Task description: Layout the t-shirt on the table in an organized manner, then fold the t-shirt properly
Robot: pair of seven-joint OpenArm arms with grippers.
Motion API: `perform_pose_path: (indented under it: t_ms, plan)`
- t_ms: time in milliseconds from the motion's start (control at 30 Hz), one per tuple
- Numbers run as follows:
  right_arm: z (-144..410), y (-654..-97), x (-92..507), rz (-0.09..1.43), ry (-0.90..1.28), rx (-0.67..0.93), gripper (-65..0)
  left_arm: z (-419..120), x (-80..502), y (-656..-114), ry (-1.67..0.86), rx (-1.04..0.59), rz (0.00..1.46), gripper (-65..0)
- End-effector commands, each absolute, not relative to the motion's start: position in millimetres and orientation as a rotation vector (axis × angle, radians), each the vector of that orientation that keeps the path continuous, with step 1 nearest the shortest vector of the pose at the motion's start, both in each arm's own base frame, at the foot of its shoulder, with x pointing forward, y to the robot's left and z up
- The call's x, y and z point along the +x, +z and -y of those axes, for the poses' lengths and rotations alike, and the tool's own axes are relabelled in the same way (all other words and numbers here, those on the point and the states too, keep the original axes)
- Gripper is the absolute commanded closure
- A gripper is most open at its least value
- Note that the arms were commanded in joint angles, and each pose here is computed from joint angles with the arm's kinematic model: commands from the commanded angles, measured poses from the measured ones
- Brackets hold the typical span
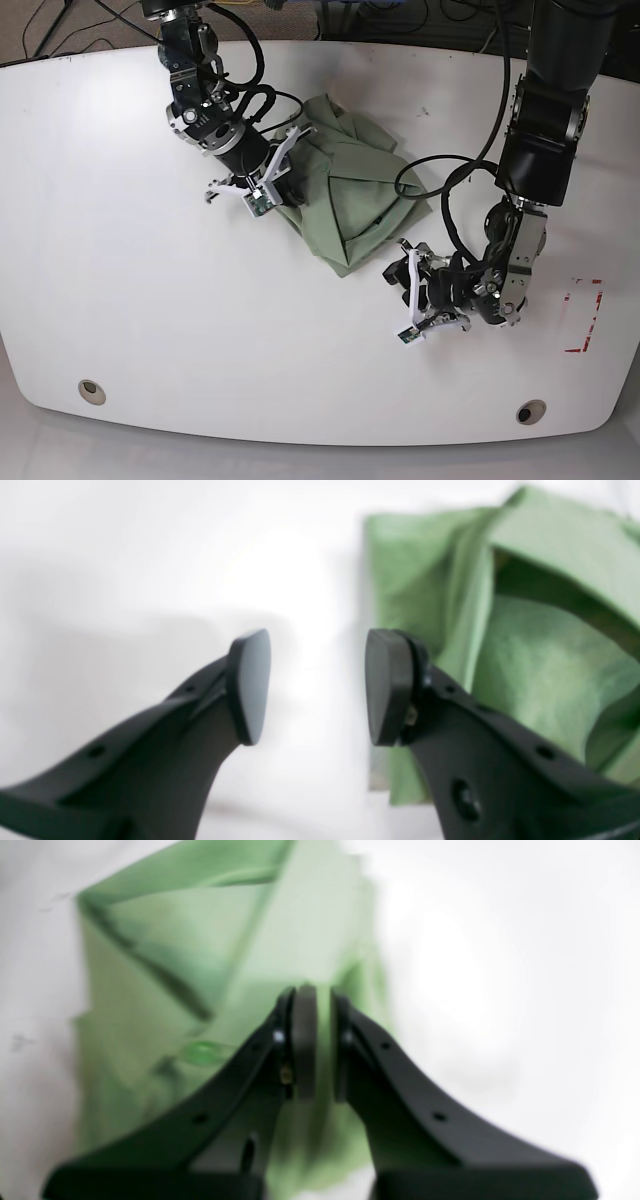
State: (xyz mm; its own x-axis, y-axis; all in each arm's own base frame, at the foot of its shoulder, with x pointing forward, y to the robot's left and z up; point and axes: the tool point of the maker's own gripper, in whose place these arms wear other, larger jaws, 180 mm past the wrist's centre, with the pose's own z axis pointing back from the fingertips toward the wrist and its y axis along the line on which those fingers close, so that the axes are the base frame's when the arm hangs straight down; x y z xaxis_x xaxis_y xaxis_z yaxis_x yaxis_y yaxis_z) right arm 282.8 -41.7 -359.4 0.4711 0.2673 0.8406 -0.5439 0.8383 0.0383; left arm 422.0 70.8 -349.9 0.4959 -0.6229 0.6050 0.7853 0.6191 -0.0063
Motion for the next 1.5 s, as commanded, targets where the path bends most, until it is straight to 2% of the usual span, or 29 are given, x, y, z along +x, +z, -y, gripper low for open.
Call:
perform_pose_path:
  t_ms: [0, 133, 400, 533, 800, 1100, 1467]
  plan:
    - [39, -339, 288, 1.013, 0.523, 0.322, -4.8, -93, 430, -326, -0.860, -0.244, 0.652, -28.6]
    - [43, -333, 287, 1.006, 0.547, 0.298, -4.8, -108, 420, -312, -0.851, -0.196, 0.686, -28.6]
    - [47, -340, 277, 0.974, 0.556, 0.291, -4.8, -117, 355, -311, -0.872, -0.126, 0.683, -28.6]
    - [49, -350, 276, 0.948, 0.549, 0.290, -4.6, -113, 321, -321, -0.885, -0.139, 0.668, -28.6]
    - [58, -376, 280, 0.931, 0.529, 0.303, -4.4, -103, 264, -365, -0.859, -0.229, 0.548, -28.6]
    - [63, -403, 275, 0.911, 0.486, 0.329, -4.4, -104, 254, -397, -0.790, -0.319, 0.519, -28.6]
    - [46, -418, 242, 0.882, 0.421, 0.393, -4.4, -119, 315, -397, -0.787, -0.277, 0.502, -28.6]
